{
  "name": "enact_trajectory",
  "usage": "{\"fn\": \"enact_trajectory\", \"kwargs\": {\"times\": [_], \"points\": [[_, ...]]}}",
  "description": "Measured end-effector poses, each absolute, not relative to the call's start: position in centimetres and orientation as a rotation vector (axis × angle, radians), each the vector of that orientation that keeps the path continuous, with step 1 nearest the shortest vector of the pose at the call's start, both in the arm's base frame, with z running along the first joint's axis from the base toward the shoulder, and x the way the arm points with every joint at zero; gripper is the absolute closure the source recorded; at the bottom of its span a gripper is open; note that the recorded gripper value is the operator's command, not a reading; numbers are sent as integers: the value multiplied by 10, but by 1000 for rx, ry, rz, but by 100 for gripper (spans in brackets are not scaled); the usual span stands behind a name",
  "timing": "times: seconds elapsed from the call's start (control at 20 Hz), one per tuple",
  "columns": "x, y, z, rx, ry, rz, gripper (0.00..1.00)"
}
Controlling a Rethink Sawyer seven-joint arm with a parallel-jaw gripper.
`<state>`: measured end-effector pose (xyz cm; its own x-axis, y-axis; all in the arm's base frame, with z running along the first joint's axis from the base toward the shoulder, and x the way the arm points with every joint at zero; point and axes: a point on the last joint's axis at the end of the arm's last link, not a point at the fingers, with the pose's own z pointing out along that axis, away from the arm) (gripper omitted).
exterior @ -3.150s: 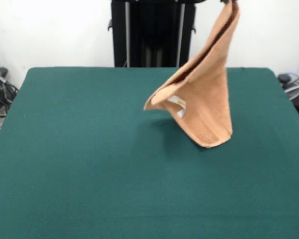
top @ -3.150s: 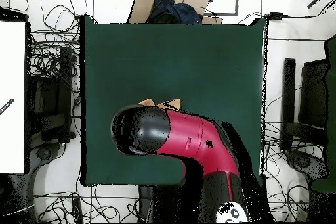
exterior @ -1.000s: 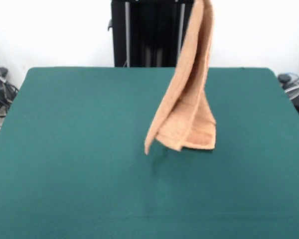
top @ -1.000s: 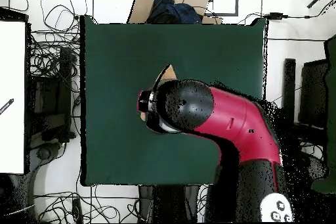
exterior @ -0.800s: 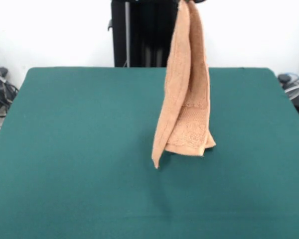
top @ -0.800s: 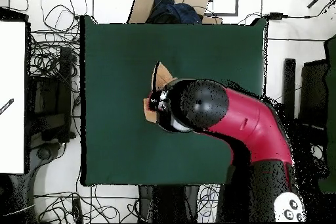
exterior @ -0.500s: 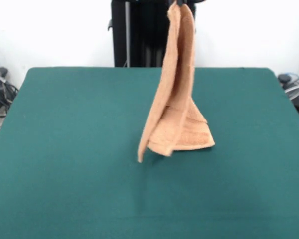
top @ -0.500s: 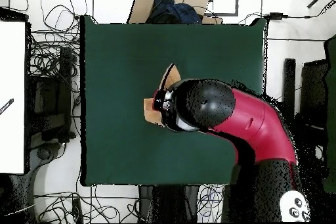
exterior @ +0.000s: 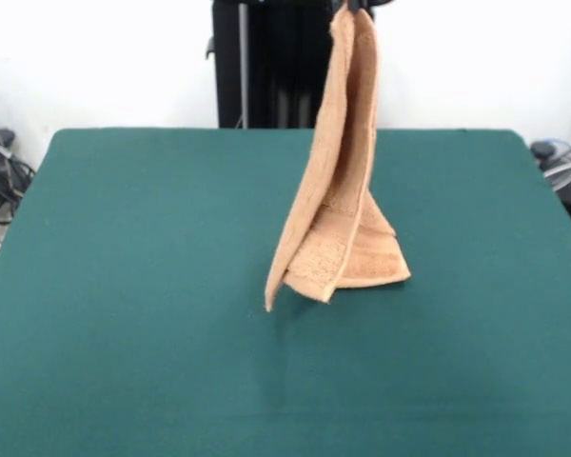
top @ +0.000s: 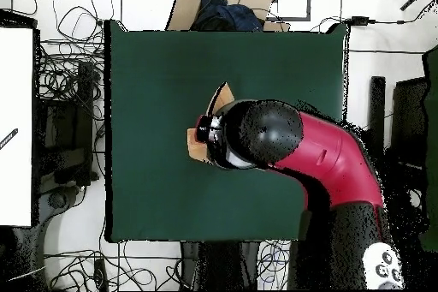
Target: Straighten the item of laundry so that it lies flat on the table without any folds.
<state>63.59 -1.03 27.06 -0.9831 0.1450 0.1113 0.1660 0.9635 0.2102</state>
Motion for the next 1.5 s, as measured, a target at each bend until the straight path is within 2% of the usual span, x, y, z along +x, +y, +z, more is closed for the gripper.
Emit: {"fn": "enact_trajectory", "kwargs": {"times": [0.3,0.35,1.5], "points": [[639,-4,271,-213,-3022,-350,100],[642,-1,272,-200,-3032,-362,0],[652,15,265,-97,-3109,-344,0]]}}
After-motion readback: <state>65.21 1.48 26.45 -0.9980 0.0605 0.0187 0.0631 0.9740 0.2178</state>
